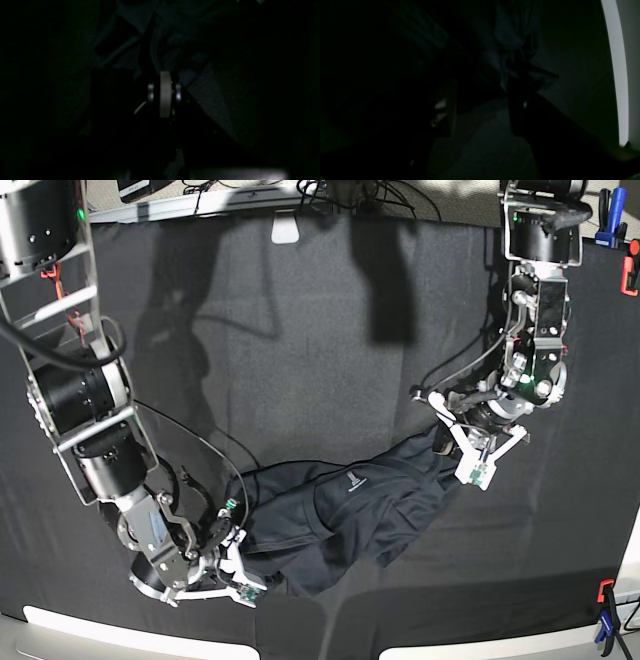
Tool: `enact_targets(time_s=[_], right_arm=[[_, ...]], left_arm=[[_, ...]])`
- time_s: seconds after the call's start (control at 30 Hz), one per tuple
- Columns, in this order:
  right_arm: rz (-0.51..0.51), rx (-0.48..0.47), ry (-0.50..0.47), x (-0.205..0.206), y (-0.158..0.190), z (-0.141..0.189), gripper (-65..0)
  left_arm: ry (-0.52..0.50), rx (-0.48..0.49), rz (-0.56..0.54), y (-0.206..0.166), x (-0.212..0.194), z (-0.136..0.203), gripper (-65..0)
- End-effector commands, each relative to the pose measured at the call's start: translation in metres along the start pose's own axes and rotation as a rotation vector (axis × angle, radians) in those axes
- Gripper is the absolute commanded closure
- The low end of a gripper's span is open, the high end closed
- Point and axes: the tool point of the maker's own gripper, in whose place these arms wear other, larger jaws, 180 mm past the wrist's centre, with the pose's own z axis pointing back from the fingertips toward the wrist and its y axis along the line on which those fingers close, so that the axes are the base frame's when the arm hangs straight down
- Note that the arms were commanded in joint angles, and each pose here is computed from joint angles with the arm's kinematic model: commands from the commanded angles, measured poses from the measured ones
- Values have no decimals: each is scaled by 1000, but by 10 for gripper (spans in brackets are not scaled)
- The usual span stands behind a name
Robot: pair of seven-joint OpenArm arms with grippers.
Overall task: Layout the t-shirt on the table in an organized manner, then fold the t-shirt properly
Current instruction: 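Reach the right gripper under the shirt bundle and grasp fabric, then lift the shirt with the right gripper and swing it across the table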
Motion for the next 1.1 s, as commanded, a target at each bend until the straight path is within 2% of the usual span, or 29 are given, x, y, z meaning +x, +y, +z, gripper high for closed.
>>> enact_targets(time_s=[0.0, 0.1, 0.23, 0.3, 0.43, 0.6, 0.77, 0.93, 1.07], right_arm=[[3, -26, -25, 10, -17, 10, -272], [3, -21, -21, 7, -14, 9, -196], [3, -27, -27, 10, -18, 11, -38], [3, -31, -29, 10, -20, 12, 0], [0, -35, -39, 13, -22, 14, 0], [-114, -23, -139, 19, -37, 35, 0], [-139, -50, -236, 28, -59, 75, 0], [-113, -87, -294, 42, -73, 119, 0], [-162, -132, -425, 63, -94, 167, 0]], left_arm=[[-59, 7, -10, 5, 21, 1, 0], [-59, 7, -9, 5, 21, 1, 0], [-59, 7, -10, 5, 21, 1, 0], [-59, 7, -10, 5, 21, 1, 0], [-58, 8, -11, 5, 21, 1, 0], [-82, 14, -22, 8, 29, 4, 0], [-157, 47, -79, 19, 60, 22, 0], [-221, 136, -102, 39, 91, 44, 0], [-294, 176, -64, 55, 116, 70, 0]])
